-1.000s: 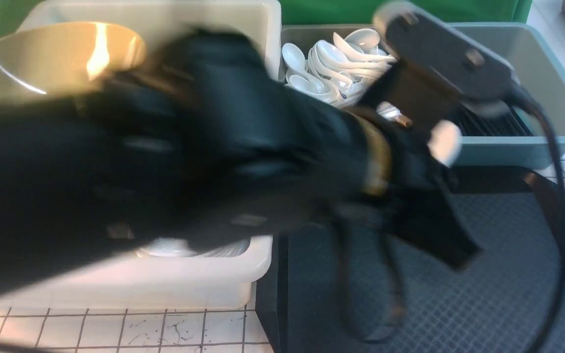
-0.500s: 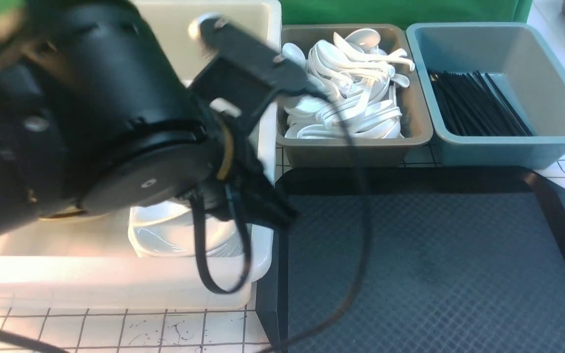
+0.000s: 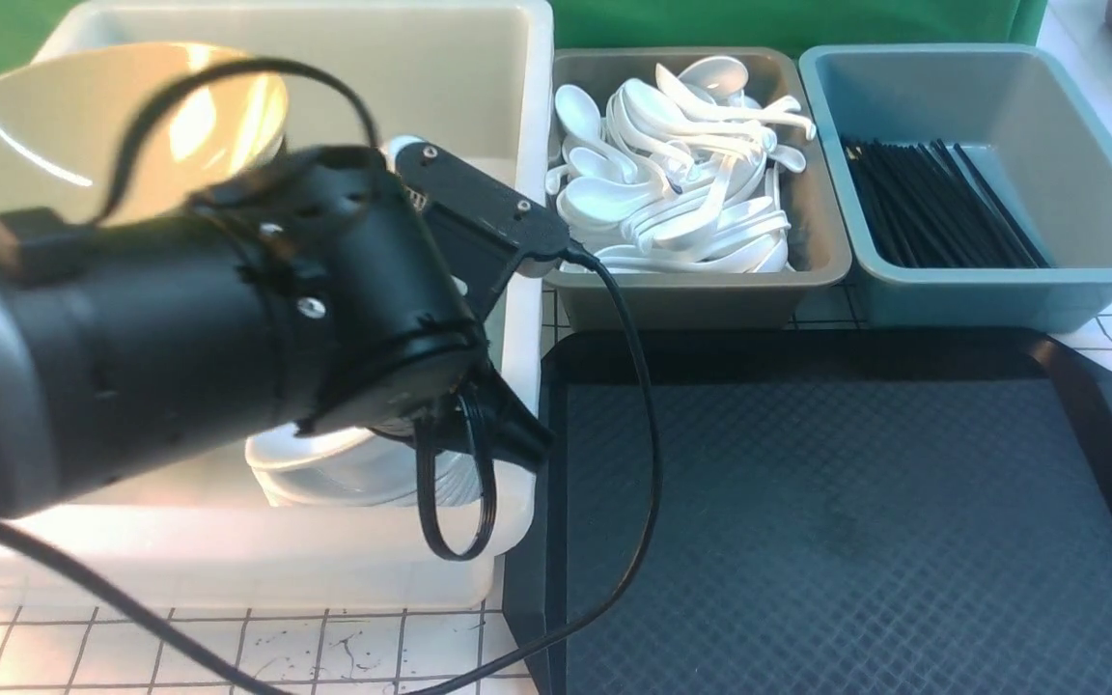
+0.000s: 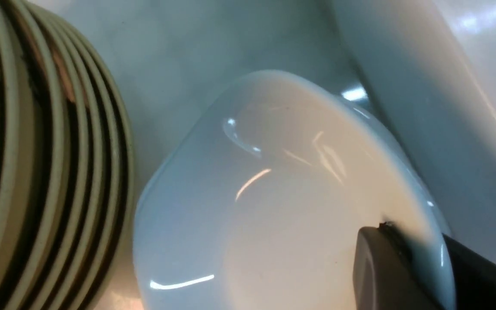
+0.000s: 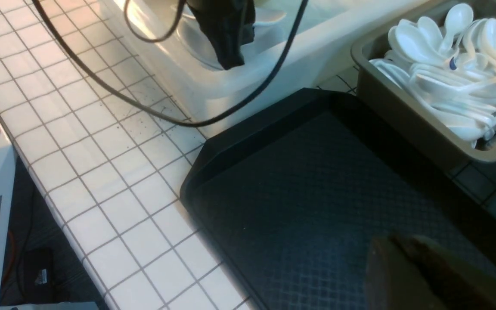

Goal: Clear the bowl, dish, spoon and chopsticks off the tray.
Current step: Use the left arm to put the plate into the large storage box on the left

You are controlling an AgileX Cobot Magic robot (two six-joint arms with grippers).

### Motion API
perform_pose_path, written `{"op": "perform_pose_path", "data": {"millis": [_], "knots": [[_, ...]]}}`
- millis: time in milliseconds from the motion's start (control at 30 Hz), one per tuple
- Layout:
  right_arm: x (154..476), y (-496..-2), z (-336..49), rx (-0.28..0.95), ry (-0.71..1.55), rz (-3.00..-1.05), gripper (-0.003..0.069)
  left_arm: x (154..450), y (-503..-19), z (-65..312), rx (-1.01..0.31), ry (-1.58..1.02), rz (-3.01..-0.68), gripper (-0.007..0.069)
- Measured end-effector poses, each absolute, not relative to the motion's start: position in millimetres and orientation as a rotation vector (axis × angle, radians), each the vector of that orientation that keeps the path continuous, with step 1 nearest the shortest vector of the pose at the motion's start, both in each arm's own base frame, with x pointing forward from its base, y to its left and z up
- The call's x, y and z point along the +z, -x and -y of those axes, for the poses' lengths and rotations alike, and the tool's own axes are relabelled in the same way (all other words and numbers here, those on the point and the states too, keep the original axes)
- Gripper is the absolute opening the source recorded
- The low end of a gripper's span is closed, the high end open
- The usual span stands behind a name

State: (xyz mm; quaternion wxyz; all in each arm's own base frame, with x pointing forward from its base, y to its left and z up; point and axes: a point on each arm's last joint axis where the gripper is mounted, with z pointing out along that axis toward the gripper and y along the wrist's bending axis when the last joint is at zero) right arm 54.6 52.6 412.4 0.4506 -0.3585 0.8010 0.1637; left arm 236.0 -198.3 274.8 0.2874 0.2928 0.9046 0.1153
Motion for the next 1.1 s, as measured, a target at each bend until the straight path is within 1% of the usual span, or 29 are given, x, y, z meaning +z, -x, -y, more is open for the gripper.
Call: {"op": "perform_pose_path", "data": {"millis": [100,233,300,400,467,500,600,700,867,1033,1100], "knots": [[411.2,-54.2,-51.7,0.395,0.891,-1.997,0.0056,269.3,-240.2,199.7,0.346,-0.772,-2.412,0.0015],[409.6,-53.7,-50.6,0.384,0.896,-2.016,0.0057,267.7,-241.5,200.8,0.347,-0.772,-2.407,0.0022],[409.6,-53.6,-50.4,0.383,0.897,-2.017,0.0057,267.8,-241.7,200.7,0.350,-0.773,-2.404,0.0039],[410.4,-53.8,-50.9,0.387,0.896,-2.007,0.0057,267.9,-241.7,200.7,0.350,-0.774,-2.404,0.0129],[411.4,-54.1,-51.6,0.394,0.892,-1.995,0.0058,267.9,-241.7,200.7,0.350,-0.774,-2.404,0.0162],[413.3,-54.7,-52.9,0.408,0.886,-1.971,0.0059,267.9,-241.8,200.7,0.351,-0.774,-2.403,0.0200],[420.2,-55.8,-56.0,0.448,0.865,-1.899,0.0063,268.8,-241.6,200.4,0.351,-0.773,-2.400,0.0283],[423.1,-56.1,-57.0,0.463,0.856,-1.870,0.0065,271.2,-240.7,199.6,0.343,-0.768,-2.397,0.0326],[424.0,-56.2,-57.4,0.469,0.853,-1.861,0.0067,279.4,-235.7,197.0,0.291,-0.734,-2.405,0.0397],[432.9,-55.4,-57.1,0.496,0.835,-1.808,0.0068,298.6,-226.9,189.5,0.204,-0.631,-2.391,0.0465],[443.1,-53.6,-54.7,0.518,0.815,-1.765,0.0068,308.5,-221.5,186.4,0.170,-0.592,-2.380,0.0471]]}}
